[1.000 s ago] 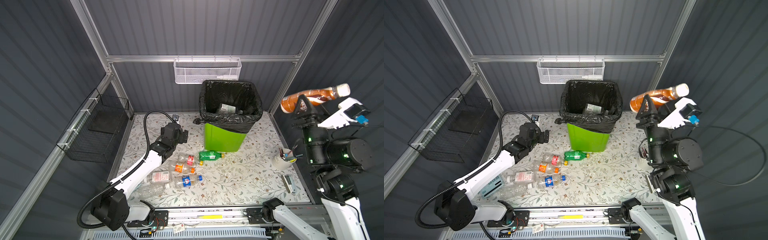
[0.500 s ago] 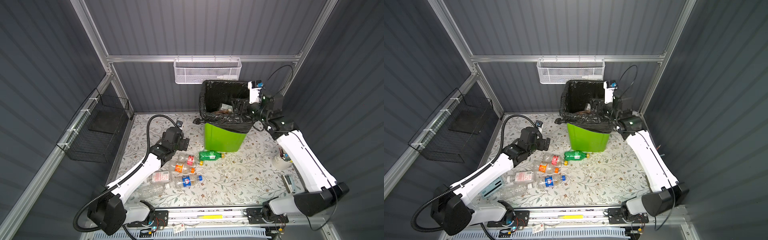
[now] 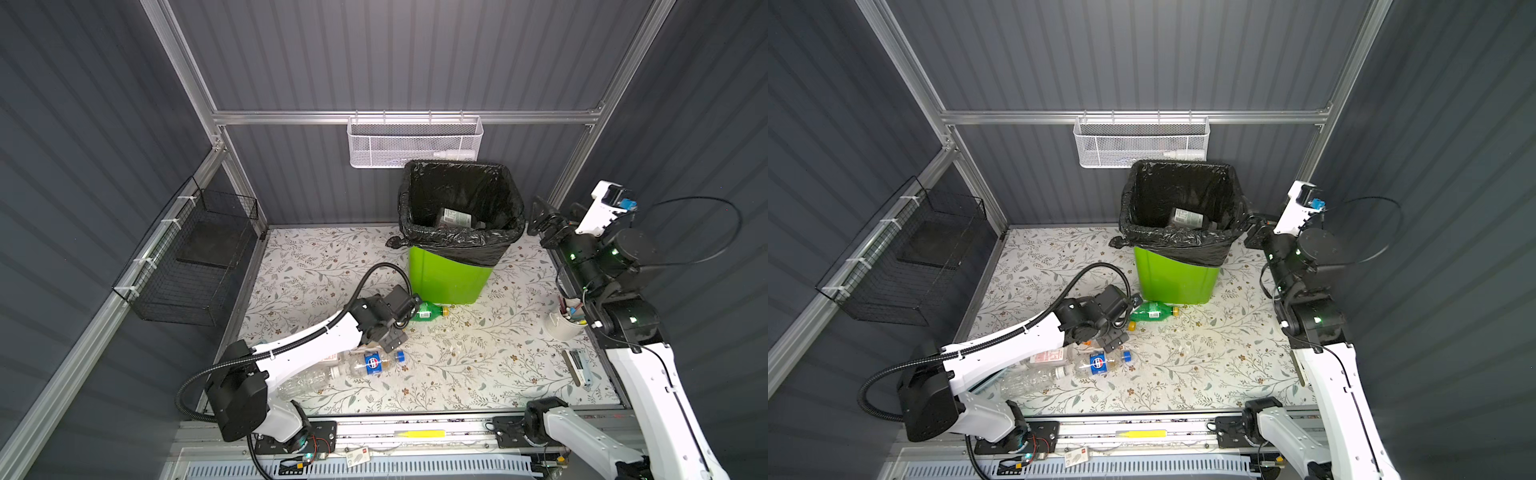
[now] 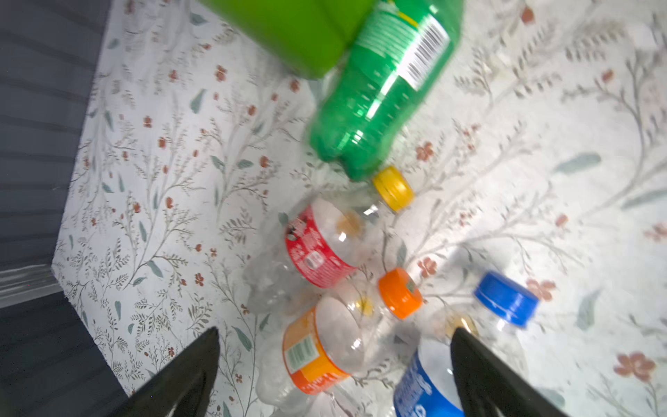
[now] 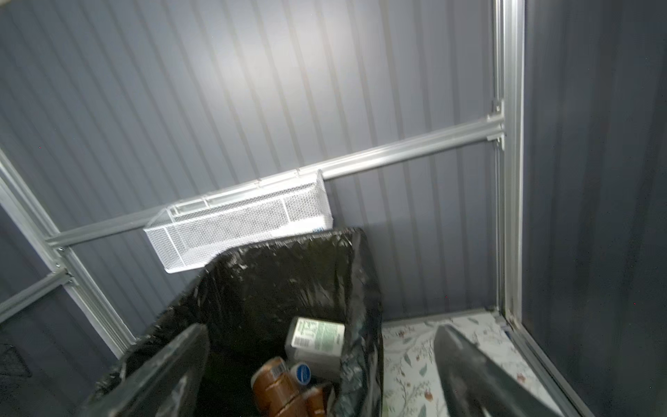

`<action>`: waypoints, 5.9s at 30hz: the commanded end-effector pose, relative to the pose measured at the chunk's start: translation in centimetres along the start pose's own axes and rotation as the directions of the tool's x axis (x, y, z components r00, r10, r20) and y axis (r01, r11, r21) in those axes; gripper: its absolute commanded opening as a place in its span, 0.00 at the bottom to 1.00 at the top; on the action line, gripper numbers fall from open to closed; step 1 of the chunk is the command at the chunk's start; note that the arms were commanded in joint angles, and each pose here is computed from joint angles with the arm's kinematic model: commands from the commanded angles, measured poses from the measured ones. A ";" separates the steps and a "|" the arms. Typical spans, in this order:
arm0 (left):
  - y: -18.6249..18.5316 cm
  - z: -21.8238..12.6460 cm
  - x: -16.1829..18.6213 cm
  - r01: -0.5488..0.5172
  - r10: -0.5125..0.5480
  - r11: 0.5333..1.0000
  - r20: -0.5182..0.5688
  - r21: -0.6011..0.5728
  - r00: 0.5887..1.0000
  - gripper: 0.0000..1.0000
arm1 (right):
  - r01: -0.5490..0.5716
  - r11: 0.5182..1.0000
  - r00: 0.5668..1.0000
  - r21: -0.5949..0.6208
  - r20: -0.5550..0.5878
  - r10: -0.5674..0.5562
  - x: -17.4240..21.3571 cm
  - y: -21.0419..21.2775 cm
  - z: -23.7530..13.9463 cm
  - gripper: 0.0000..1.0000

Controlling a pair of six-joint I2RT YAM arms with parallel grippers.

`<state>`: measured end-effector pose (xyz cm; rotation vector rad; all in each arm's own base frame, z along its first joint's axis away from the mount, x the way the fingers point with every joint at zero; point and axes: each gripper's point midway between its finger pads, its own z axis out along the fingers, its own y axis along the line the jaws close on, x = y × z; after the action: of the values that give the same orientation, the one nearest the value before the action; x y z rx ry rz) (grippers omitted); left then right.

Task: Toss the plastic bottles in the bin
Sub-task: 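Withdraw the right gripper while the left gripper grasps the blue-capped Pepsi bottle, then lift the Pepsi bottle with the left gripper and drop it into the bin, then withdraw the left gripper while the right gripper grasps the orange-labeled clear bottle, then lift the orange-labeled bottle with the right gripper and drop it into the bin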

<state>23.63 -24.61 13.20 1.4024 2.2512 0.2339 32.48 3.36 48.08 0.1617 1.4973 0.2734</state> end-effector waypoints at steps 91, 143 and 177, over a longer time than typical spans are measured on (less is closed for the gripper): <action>23.7 -30.5 -19.5 0.558 -0.188 0.827 0.969 0.069 0.159 1.00 | -0.199 0.977 0.976 0.081 -0.072 0.205 7.2 -6.7 -4.1 0.99; 26.9 -2.2 14.5 0.979 -0.826 0.125 0.530 -0.160 0.192 1.00 | 0.186 0.337 0.121 -0.923 -0.319 -0.940 51.2 30.2 -8.6 0.84; 25.4 -0.4 15.0 0.980 -0.843 0.138 0.502 -0.141 0.191 1.00 | 0.541 0.514 0.666 -0.666 -0.035 -0.745 19.0 31.0 -2.1 0.50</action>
<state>38.40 0.33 18.37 -0.4037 2.1496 0.0797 28.08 40.37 30.51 -1.1653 1.7849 0.2206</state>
